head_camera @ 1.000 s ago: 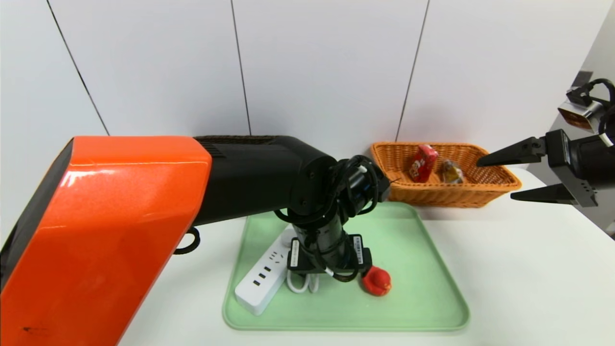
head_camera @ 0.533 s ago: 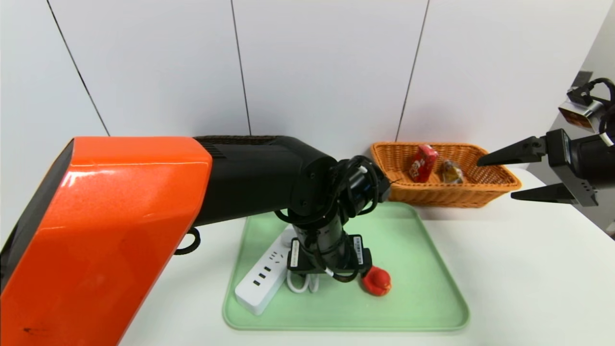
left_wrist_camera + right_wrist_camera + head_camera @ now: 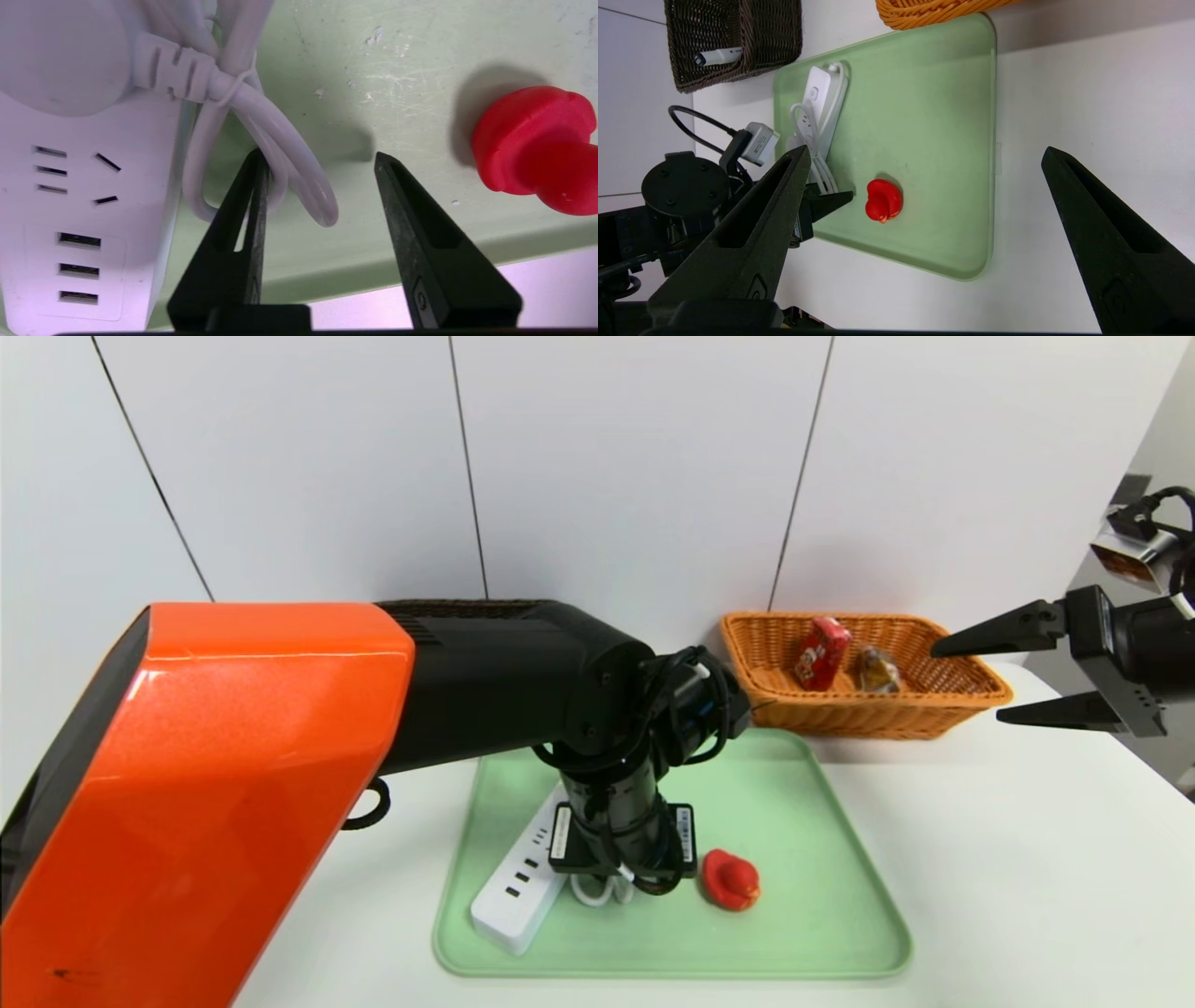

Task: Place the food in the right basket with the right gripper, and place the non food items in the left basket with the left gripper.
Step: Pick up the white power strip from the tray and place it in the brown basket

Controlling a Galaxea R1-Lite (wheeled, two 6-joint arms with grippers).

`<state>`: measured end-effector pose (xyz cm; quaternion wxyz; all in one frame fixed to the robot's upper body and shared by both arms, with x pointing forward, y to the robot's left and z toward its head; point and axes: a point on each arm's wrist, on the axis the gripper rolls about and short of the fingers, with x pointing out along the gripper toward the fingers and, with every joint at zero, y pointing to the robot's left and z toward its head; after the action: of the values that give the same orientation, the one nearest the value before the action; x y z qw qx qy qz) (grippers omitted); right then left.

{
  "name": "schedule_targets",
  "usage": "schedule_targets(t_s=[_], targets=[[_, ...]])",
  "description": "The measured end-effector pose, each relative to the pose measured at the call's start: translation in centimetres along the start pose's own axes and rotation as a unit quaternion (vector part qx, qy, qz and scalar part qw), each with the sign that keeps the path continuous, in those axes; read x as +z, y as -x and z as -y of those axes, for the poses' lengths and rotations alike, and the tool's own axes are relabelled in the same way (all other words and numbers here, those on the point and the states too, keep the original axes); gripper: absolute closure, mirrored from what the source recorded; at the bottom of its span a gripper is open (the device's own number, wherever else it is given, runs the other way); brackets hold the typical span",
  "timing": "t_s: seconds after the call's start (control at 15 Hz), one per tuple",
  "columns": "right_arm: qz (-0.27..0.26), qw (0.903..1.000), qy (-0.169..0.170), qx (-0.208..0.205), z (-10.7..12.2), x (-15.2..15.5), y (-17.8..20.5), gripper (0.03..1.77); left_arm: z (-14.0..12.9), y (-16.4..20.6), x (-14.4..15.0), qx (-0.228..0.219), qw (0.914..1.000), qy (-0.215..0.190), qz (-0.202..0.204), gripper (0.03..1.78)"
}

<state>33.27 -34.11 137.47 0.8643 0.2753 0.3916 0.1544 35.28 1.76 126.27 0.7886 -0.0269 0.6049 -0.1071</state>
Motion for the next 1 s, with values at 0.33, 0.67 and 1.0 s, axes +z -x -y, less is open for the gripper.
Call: schedule_targets(t_s=[0.33,0.67,1.0], targets=[[0.004,1.0,0.002,0.002,-0.2,-0.1,0.3,0.09,0.0,-0.3,0.0,0.002,1.0,0.0,-0.004,1.73],[0.008,1.0,0.004,0.004,-0.4,-0.2,0.7,0.09,-0.1,0.4,-0.1,-0.001,1.0,0.0,-0.001,1.73],[0.01,0.9999,0.004,0.004,-0.5,-0.4,1.0,0.09,-0.3,3.1,0.0,-0.026,0.9994,0.003,0.025,1.73]])
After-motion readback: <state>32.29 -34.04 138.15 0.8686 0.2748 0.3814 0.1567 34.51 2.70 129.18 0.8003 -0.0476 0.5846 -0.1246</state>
